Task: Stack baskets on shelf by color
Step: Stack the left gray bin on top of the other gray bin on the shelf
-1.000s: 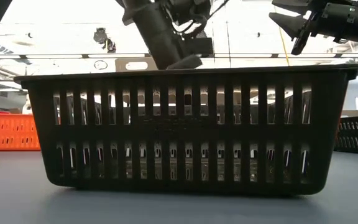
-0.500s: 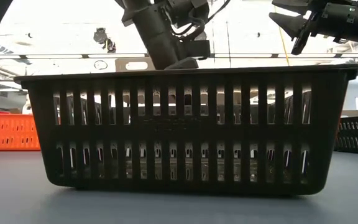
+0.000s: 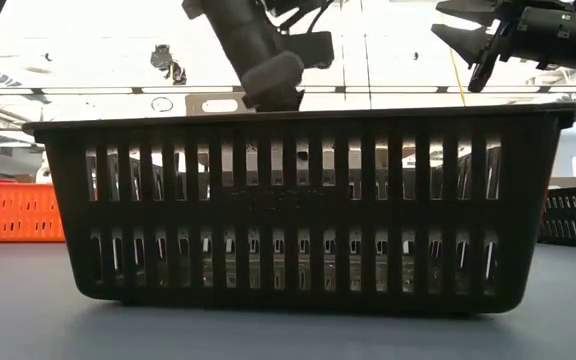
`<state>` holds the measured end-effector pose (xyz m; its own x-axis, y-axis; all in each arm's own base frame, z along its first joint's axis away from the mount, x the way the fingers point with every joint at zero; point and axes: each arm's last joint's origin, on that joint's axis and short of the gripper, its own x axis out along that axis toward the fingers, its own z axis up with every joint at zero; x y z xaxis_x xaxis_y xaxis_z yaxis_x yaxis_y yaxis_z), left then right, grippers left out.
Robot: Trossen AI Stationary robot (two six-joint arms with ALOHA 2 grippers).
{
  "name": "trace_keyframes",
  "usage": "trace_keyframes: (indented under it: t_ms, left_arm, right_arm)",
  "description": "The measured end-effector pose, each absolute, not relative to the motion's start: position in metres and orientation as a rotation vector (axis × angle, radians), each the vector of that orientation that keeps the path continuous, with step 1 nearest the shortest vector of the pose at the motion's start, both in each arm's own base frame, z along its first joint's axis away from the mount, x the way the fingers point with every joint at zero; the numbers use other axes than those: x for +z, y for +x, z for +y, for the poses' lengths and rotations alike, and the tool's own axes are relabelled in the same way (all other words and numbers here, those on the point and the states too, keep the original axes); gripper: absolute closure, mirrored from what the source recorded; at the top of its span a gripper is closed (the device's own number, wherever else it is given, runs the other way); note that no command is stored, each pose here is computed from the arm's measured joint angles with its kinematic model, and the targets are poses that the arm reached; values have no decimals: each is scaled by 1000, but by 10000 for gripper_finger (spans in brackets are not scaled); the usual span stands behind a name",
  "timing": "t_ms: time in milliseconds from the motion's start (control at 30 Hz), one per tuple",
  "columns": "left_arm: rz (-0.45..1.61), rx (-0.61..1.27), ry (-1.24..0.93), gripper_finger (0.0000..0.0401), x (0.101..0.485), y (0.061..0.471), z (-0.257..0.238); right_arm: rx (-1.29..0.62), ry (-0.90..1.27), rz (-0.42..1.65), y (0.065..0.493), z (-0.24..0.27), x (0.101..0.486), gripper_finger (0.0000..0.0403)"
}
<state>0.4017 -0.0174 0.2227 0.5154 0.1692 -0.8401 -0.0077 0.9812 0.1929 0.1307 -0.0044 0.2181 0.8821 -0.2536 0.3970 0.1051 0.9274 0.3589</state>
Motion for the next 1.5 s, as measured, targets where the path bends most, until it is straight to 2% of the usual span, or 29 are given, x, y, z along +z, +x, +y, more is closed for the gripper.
trace_keyframes:
  t_ms: [267, 467, 700, 900, 1200, 1500]
  left_arm:
    - [1032, -25, 367, 395, 223, 399, -40]
    - [987, -75, 445, 397, 237, 394, -51]
    - [918, -109, 677, 397, 271, 375, -61]
    - [839, -213, 838, 396, 307, 350, -69]
    - [740, -365, 759, 398, 335, 325, -71]
    - [791, -384, 754, 398, 332, 322, -63]
  right_arm:
    - [-167, 329, -416, 132, -4, 215, 264]
    - [-27, 247, -388, 135, 1, 220, 264]
    - [68, 158, -149, 157, 6, 242, 264]
    - [123, -47, -1, 176, 17, 280, 264]
    - [318, -192, 51, 205, 32, 340, 264]
    - [403, -381, 344, 257, 39, 363, 264]
